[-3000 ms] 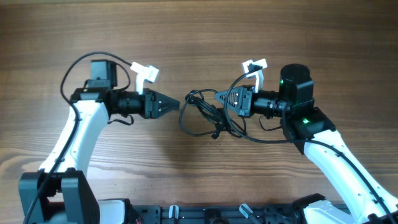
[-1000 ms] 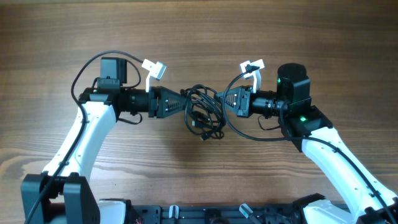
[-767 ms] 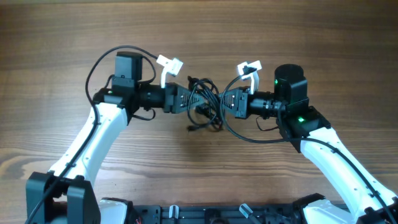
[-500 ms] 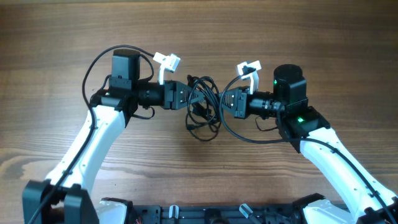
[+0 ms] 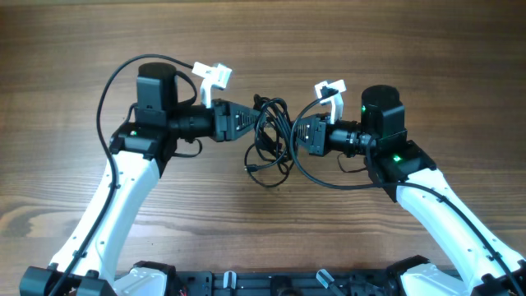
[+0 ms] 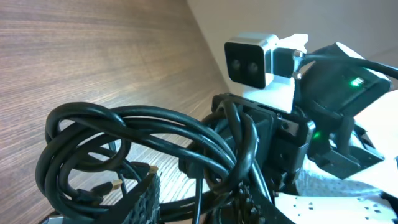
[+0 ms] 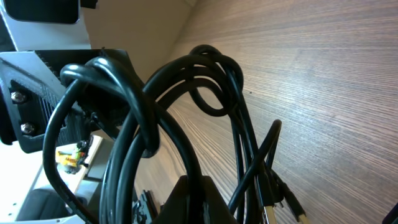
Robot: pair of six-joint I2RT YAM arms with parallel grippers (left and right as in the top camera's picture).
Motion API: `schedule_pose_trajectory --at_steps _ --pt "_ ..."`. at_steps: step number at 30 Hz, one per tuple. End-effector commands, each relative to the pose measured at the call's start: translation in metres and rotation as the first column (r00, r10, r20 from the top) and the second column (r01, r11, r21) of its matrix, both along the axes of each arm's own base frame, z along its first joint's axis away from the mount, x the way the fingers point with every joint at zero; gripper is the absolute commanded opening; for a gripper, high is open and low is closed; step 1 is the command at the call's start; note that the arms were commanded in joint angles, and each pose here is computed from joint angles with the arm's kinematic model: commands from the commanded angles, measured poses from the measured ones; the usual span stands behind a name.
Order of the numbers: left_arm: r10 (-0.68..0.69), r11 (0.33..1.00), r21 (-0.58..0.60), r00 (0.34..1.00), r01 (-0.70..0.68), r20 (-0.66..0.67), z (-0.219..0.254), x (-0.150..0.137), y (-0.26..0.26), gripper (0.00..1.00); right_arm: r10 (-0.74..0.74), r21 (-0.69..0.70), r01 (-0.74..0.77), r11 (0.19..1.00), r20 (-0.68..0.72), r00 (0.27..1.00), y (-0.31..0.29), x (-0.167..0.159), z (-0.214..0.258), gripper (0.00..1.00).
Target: Untangle cables
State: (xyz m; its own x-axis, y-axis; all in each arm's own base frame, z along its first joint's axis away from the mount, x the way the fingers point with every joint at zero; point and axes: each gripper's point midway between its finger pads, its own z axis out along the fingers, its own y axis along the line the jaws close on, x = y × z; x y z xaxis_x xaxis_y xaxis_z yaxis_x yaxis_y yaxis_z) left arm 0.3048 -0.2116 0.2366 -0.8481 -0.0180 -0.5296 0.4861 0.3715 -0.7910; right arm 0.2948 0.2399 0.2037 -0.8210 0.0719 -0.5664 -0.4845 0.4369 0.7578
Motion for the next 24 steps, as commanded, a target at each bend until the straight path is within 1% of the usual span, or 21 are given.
schedule_pose_trajectory --at_steps 1,5,9,17,19,22,24 --pt "0.059 0.996 0.066 0.998 -0.059 0.002 -0.005 0.003 -0.011 0.37 0.019 0.0 -0.019 1.0 0.026 0.999 0.004 0.001 0.004 0.04" --pt "0.03 0.997 0.064 0.999 -0.033 0.039 -0.002 -0.001 -0.024 0.36 0.019 0.001 -0.019 1.0 0.025 1.0 0.004 0.001 0.004 0.04" --pt "0.077 0.994 0.078 0.996 -0.08 0.044 -0.002 0.007 -0.022 0.33 0.02 0.0 -0.02 1.0 0.028 0.999 0.004 0.001 0.005 0.04" --pt "0.098 0.995 0.014 0.987 -0.101 0.126 0.02 0.02 -0.026 0.32 0.026 -0.011 -0.026 1.0 0.03 0.999 0.004 0.0 0.002 0.04" --pt "0.12 0.992 0.024 0.984 -0.124 0.132 0.019 0.023 -0.024 0.29 0.027 -0.012 -0.026 1.0 0.028 0.999 0.004 -0.001 0.001 0.04" --pt "0.16 0.985 0.043 0.977 -0.167 0.141 0.016 0.03 -0.02 0.27 0.027 -0.012 -0.026 1.0 0.028 0.999 0.004 -0.001 0.001 0.04" --pt "0.169 0.983 0.048 0.975 -0.177 0.143 0.015 0.032 -0.019 0.23 0.026 -0.012 -0.026 1.0 0.028 0.999 0.004 0.0 0.001 0.04"
